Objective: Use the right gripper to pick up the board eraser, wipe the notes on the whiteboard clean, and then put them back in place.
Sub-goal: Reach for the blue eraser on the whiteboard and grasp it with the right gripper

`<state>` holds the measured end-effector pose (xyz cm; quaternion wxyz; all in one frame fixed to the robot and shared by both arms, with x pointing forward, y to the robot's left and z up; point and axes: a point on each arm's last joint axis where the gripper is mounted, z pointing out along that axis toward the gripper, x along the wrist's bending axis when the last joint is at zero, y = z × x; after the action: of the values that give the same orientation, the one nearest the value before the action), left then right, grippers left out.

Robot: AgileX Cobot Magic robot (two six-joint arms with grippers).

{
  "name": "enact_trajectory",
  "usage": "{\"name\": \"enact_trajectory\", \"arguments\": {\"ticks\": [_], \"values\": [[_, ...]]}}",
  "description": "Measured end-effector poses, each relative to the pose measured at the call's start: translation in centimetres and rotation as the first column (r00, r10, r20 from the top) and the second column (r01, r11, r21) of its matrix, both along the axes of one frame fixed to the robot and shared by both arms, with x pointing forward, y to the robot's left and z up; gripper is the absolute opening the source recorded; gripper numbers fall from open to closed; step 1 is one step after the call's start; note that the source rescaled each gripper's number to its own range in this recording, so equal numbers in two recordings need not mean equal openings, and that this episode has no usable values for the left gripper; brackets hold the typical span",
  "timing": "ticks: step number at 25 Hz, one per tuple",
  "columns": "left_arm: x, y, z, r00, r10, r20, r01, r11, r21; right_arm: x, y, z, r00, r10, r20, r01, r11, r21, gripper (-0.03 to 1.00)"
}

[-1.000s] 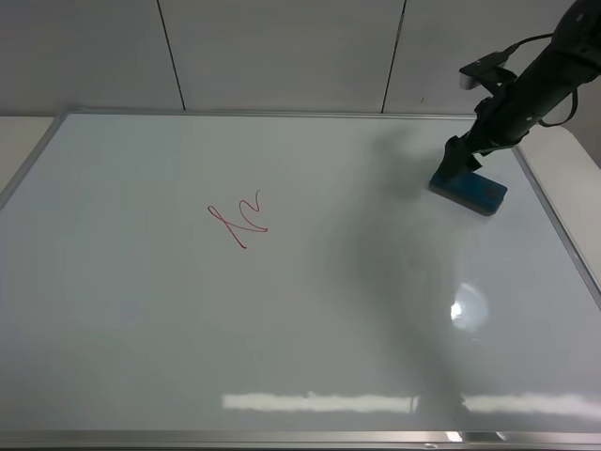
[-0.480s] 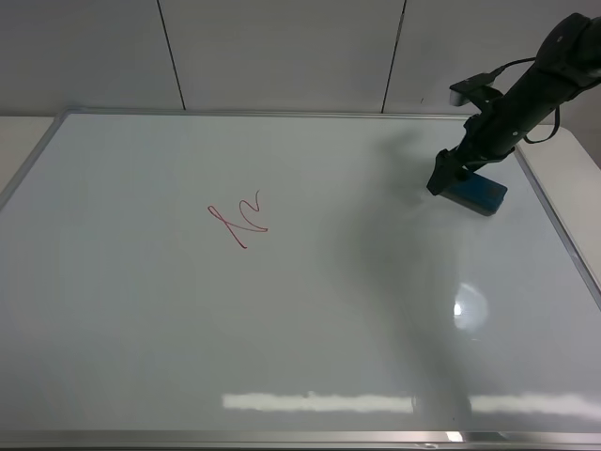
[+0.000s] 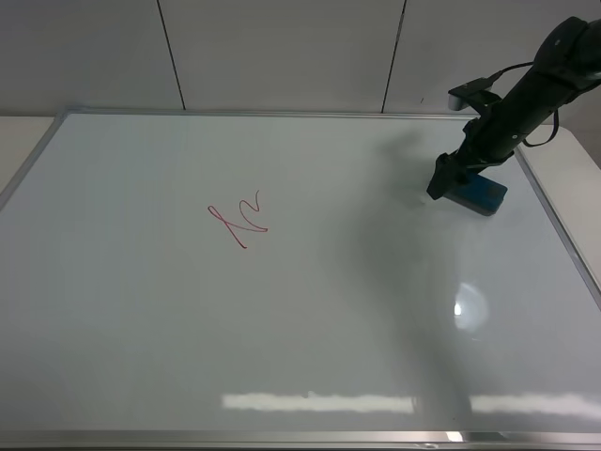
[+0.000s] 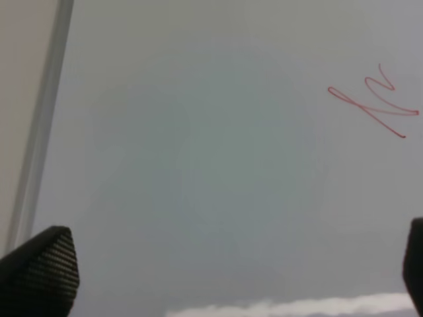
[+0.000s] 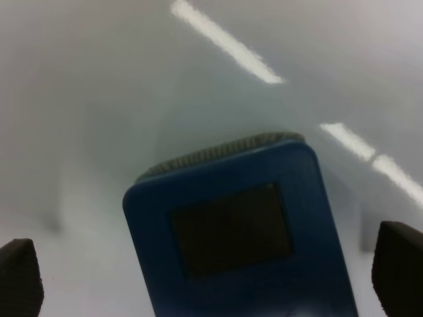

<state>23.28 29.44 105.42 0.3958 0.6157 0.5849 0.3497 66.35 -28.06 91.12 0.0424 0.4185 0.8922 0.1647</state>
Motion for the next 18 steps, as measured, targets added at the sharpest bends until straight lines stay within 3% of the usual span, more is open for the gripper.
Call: {"name": "enact_trajectory", "arguments": {"ticks": [18], "values": [[0.00, 0.00, 0.00, 1.000, 0.000, 0.000, 0.000, 1.000, 0.000, -0.07, -0.27, -0.09, 1.000, 0.022, -0.002, -0.022, 0.999, -0.037, 1.00]]}}
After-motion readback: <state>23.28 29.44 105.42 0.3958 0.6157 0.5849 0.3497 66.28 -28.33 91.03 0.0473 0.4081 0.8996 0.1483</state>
